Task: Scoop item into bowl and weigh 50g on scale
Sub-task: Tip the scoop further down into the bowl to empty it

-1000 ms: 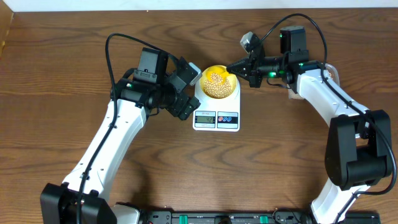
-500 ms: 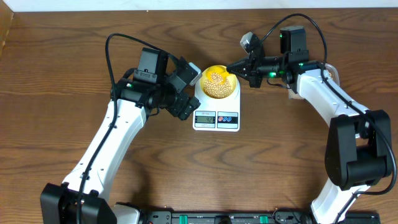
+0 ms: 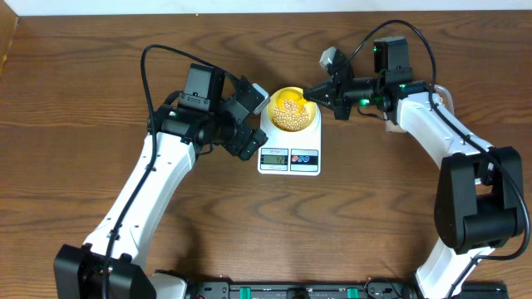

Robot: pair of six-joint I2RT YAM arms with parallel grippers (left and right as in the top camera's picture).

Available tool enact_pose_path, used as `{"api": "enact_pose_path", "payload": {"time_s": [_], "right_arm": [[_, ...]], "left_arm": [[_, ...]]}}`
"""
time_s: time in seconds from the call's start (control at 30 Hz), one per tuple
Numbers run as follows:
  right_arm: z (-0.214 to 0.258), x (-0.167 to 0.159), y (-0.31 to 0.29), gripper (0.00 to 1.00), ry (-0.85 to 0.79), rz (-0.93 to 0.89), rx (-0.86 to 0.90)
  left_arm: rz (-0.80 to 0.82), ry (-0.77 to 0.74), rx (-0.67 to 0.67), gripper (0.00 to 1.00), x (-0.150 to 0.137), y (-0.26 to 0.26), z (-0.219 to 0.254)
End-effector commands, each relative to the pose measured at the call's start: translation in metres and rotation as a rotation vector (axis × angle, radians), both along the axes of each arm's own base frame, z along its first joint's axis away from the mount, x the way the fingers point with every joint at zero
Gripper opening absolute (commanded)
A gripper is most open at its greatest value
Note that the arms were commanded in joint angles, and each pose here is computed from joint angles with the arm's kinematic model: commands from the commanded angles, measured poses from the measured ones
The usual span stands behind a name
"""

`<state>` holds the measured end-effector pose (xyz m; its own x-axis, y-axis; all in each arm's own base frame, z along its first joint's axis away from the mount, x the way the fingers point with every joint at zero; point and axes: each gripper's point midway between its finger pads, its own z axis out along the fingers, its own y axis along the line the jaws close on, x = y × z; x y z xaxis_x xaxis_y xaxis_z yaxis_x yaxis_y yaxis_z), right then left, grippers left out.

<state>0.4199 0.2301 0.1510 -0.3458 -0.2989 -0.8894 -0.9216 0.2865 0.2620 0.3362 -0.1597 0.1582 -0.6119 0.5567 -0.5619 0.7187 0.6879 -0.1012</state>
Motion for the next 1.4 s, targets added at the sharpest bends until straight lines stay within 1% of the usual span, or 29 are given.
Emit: {"api": "enact_pose_path", "payload": {"time_s": [0.0,0.17,0.4,0.73,1.1,1.37], "right_arm": [[-0.005,-0.003,0.003,0.01,-0.016,0.029,0.001],[-0.003,-0.004,0.004,0.01,-0.045,0.047,0.002],[-0.003,-0.005,0.004,0.01,-0.043,0.052,0.009],[0.007,-0.015,0.009,0.01,-0.031,0.107,0.074],[0.008,-0.015,0.009,0.01,0.076,0.071,0.093],[0.008,-0.015,0.009,0.01,0.077,0.071,0.093]], "left_arm": [[-0.007,0.007,-0.007,0.86,-0.003,0.000,-0.002],[-0.007,0.007,-0.007,0.86,-0.003,0.000,-0.002],[-0.007,0.007,-0.007,0.86,-0.003,0.000,-0.002],[-0.007,0.007,-0.007,0.86,-0.003,0.000,-0.002],[-0.007,0.007,-0.007,0.86,-0.003,0.000,-0.002],[-0.007,0.007,-0.007,0.86,-0.003,0.000,-0.002]]}}
